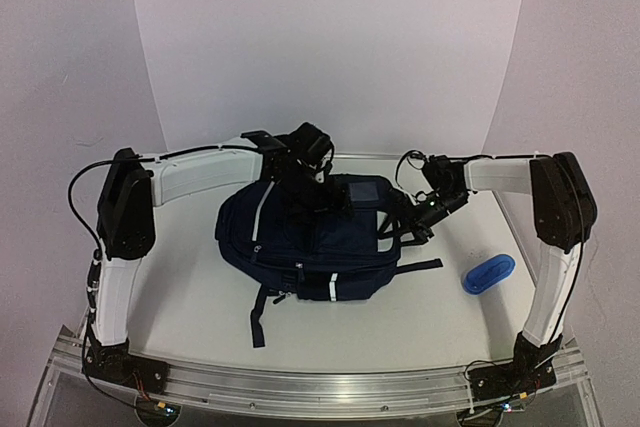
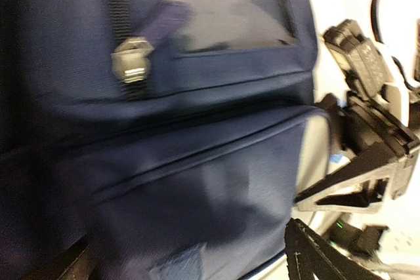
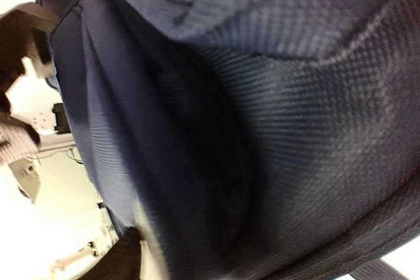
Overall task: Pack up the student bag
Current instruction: Place the personal item in the student bag.
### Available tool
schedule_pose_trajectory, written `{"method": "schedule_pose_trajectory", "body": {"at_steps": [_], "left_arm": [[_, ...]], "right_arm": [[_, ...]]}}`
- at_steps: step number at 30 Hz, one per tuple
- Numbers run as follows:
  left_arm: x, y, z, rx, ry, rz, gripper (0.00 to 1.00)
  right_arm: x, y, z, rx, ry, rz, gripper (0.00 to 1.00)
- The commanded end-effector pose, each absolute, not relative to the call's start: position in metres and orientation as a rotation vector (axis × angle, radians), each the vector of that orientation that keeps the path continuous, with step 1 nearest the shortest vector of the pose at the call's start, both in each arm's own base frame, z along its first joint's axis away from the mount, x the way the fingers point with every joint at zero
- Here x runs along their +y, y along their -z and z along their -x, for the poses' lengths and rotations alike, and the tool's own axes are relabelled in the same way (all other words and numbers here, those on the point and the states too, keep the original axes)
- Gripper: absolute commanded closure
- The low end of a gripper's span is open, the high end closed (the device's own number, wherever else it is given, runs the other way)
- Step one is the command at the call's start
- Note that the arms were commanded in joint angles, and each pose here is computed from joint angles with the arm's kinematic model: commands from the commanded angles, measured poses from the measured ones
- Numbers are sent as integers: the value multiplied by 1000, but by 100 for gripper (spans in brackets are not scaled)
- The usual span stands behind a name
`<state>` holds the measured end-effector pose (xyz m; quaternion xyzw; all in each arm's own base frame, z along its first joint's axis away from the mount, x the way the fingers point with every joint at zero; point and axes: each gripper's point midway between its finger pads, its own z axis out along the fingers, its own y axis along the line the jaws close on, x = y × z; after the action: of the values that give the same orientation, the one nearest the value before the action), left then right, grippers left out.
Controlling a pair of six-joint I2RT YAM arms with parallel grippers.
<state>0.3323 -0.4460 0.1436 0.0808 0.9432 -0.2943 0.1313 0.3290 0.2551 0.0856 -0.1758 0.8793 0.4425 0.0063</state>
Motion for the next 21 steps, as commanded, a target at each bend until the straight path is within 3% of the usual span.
{"method": "schedule_pose_trajectory", "body": {"at_steps": [1,9,13,21], "left_arm": [[-378,-228,-340,2590,620,-20,9],[-296,-204,-321,2665,485,315,11],[-288,-189,-315,2687,520,336,17],[-316,-172,-322,2720,633,270,35]], "right_arm": [[238,-116,-350,2657,-1206,588,11],[225,-188,-365,2482,-1160,614,10],[252,-212,-357,2423,-1289,655,23],[336,-203,-331,2436,-1445,765,52]]}}
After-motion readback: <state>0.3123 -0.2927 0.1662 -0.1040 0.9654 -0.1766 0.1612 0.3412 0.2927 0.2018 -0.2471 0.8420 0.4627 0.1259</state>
